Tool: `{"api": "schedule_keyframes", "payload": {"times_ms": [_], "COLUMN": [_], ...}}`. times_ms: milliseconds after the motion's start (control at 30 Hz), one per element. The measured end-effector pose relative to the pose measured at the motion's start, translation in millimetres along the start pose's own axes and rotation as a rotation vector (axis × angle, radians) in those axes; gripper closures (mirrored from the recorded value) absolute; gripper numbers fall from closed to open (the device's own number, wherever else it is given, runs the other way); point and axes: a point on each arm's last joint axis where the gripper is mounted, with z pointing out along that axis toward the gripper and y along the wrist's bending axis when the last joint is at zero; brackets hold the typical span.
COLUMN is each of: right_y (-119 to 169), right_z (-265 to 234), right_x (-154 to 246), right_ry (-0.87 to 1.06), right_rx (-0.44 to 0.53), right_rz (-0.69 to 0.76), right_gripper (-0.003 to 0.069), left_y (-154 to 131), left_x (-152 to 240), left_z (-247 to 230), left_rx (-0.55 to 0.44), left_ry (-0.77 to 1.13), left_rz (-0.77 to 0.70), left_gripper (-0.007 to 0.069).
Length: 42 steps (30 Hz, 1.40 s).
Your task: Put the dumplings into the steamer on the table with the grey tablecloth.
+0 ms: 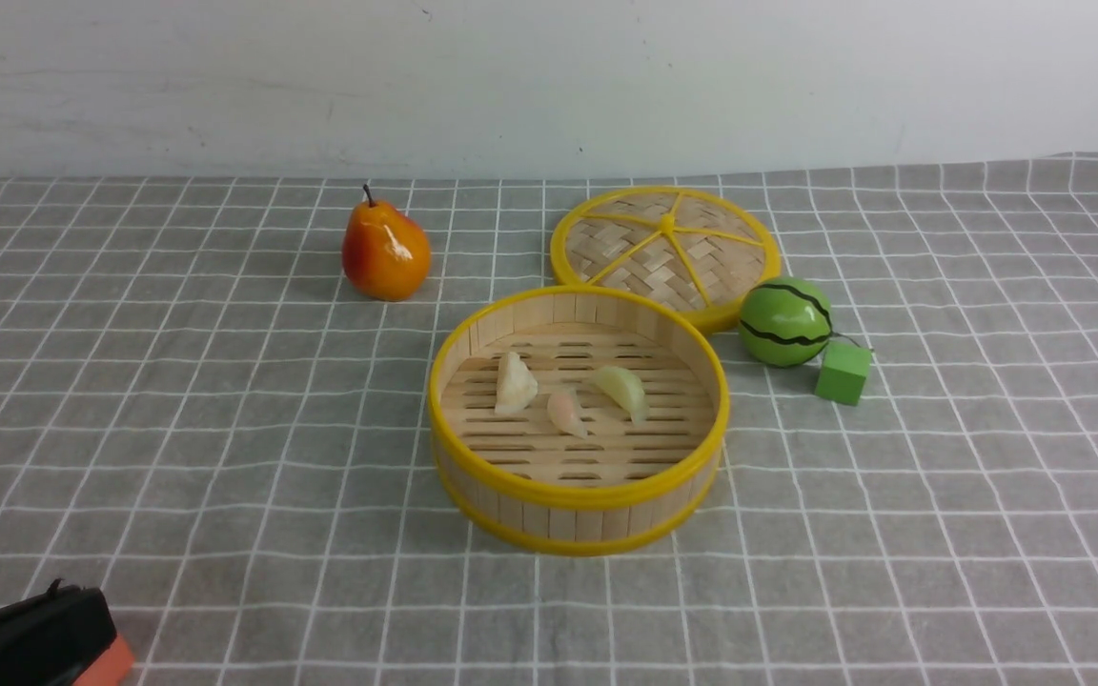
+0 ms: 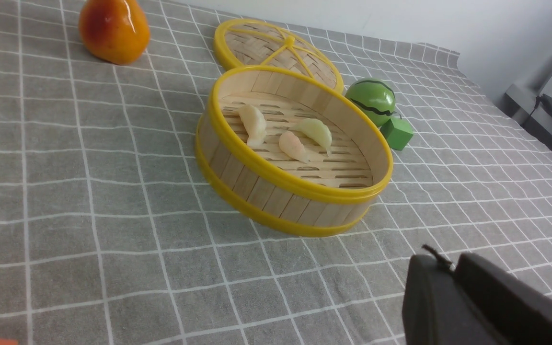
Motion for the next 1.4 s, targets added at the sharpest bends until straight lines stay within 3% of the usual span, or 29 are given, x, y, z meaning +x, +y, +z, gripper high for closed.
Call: {"api": "schedule_keyframes", "payload": {"times_ms": [833,1033,1167,1300,1400], "right_y": [0,0,0,0,0], "right_z": [0,0,0,0,0], "right_x": [0,0,0,0,0], "right_ry": [0.001,0.001,0.001,0.001,0.001], "right_rx": [0.000,0.000,0.000,0.000,0.000], "right_rz": [0.001,0.001,0.001,0.001,0.001], "right_gripper": [0.0662,0.0659,0.0656,0.0652,0.0647], "left_y": [0,1,11,25,41], "left_x": [0,-7,-9,4,26], "left_z": [0,0,-3,-8,-12], "left_rx": [-0.004,0.005,-0.068,-0.178,-0.314], "left_ry": [-0.001,-0.111,-0.296,-0.382,-0.422], "left_rz": [0.009,0.033,0.055,0.056,0.071], "left_gripper": [0.0547,0.0553,0.0634,0.0639,0.0639]}}
